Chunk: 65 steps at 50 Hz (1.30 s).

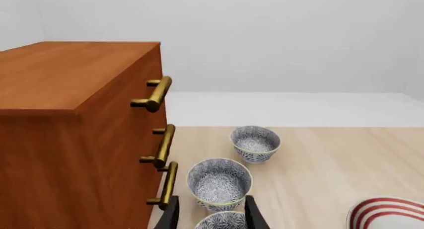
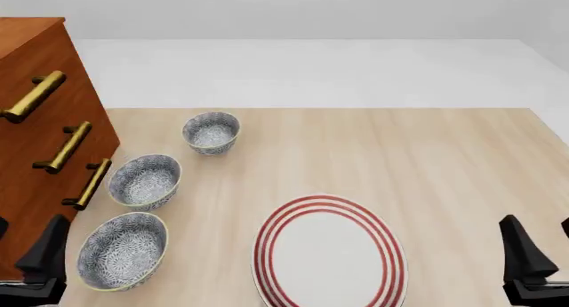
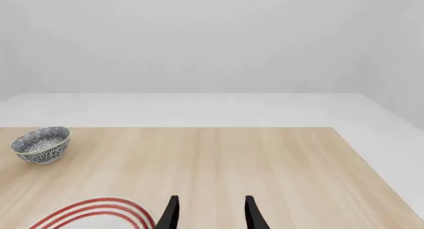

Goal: Open the top drawer of the cabinet.

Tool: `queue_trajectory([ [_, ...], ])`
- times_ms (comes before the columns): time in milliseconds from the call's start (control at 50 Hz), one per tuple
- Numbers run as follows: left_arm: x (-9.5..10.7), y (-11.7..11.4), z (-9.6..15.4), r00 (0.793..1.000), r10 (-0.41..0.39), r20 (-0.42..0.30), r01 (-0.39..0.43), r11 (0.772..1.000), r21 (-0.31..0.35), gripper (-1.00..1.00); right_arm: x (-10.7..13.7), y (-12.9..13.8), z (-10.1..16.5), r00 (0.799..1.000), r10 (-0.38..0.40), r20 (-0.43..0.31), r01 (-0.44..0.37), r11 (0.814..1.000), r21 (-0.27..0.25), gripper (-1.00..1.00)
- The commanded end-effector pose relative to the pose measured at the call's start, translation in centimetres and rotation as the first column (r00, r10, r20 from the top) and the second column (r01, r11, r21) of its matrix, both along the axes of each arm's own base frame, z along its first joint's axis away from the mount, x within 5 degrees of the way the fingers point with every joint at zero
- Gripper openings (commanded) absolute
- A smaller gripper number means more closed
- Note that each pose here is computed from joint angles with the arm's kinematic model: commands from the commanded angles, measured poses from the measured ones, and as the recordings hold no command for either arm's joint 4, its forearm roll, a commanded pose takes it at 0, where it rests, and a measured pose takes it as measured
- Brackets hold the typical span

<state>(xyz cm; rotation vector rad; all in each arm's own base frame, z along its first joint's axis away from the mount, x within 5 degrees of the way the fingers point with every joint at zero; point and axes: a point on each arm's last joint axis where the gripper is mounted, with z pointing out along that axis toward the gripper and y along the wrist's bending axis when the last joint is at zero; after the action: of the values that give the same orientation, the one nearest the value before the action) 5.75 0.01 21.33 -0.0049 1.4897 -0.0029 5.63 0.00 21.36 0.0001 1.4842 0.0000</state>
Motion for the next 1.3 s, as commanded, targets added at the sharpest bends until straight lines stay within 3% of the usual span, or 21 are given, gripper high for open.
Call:
queue_trajectory([
  [20,0.3,0.0,0.0,1.000,0.004,-0.017,-0.004,1.000,-0.010,1.00,0.0,0.0,0.1,1.000,0.000,-0.001,0.000,1.000,0.000,1.00],
  [400,-0.1,0.1,0.1,1.000,0.023,0.004,-0.023,0.999,0.031,1.00,0.0,0.0,0.1,1.000,0.000,-0.001,0.000,1.000,0.000,1.00],
  [440,-0.2,0.1,0.2,1.000,0.024,0.015,-0.025,0.998,0.064,1.00,0.0,0.0,0.1,1.000,0.000,-0.001,0.000,1.000,0.000,1.00],
  [460,-0.2,0.1,0.7,0.998,0.034,0.050,-0.040,0.990,0.136,1.00,0.0,0.0,0.1,1.000,0.000,-0.001,0.000,1.000,0.000,1.00],
  [480,-0.2,0.1,0.7,0.998,0.031,0.060,-0.040,0.986,0.164,1.00,0.0,0.0,0.1,1.000,0.000,-0.001,0.000,1.000,0.000,1.00],
  [600,-0.4,0.1,1.4,0.995,0.040,0.096,-0.062,0.970,0.235,1.00,0.0,0.0,0.1,1.000,0.000,-0.001,0.000,1.000,0.000,1.00],
  [640,-0.4,0.1,1.4,0.994,0.040,0.100,-0.065,0.963,0.263,1.00,0.0,0.0,0.1,1.000,0.000,-0.001,0.000,1.000,0.000,1.00],
  [680,-0.3,0.0,1.3,0.992,0.028,0.119,-0.069,0.932,0.355,1.00,0.0,0.0,0.1,1.000,0.000,-0.001,0.000,1.000,0.000,1.00],
  [800,-0.4,0.0,1.4,0.992,0.033,0.125,-0.080,0.917,0.390,1.00,0.0,0.0,0.1,1.000,0.000,-0.002,0.000,1.000,0.000,1.00],
  [820,-0.4,0.0,1.4,0.989,0.031,0.142,-0.090,0.897,0.432,1.00,0.0,0.0,0.1,1.000,0.000,-0.001,0.000,1.000,0.000,1.00],
  [880,-0.4,0.0,1.7,0.989,0.036,0.143,-0.095,0.900,0.426,1.00,0.0,0.0,0.1,1.000,0.000,-0.001,0.000,1.000,0.000,1.00],
  [900,-0.4,-0.1,1.5,0.987,0.027,0.156,-0.097,0.883,0.459,1.00,0.0,0.0,0.1,1.000,0.000,-0.001,0.000,1.000,0.000,1.00],
  [980,-0.4,-0.1,1.4,0.985,0.028,0.170,-0.111,0.858,0.502,1.00,0.0,0.0,0.1,1.000,0.000,-0.001,0.000,1.000,0.000,1.00],
  [1080,-0.4,-0.1,1.4,0.984,0.025,0.174,-0.114,0.846,0.522,1.00,0.0,0.0,0.1,1.000,0.000,-0.001,0.000,1.000,0.000,1.00],
  [1140,-0.4,-0.1,1.5,0.981,0.021,0.192,-0.129,0.813,0.568,1.00,0.0,0.0,0.1,1.000,0.000,-0.001,0.000,1.000,0.000,1.00],
  [1300,-0.4,-0.1,1.6,0.980,0.026,0.197,-0.145,0.773,0.618,1.00,0.0,0.0,0.1,1.000,0.000,-0.001,0.000,1.000,0.000,1.00],
])
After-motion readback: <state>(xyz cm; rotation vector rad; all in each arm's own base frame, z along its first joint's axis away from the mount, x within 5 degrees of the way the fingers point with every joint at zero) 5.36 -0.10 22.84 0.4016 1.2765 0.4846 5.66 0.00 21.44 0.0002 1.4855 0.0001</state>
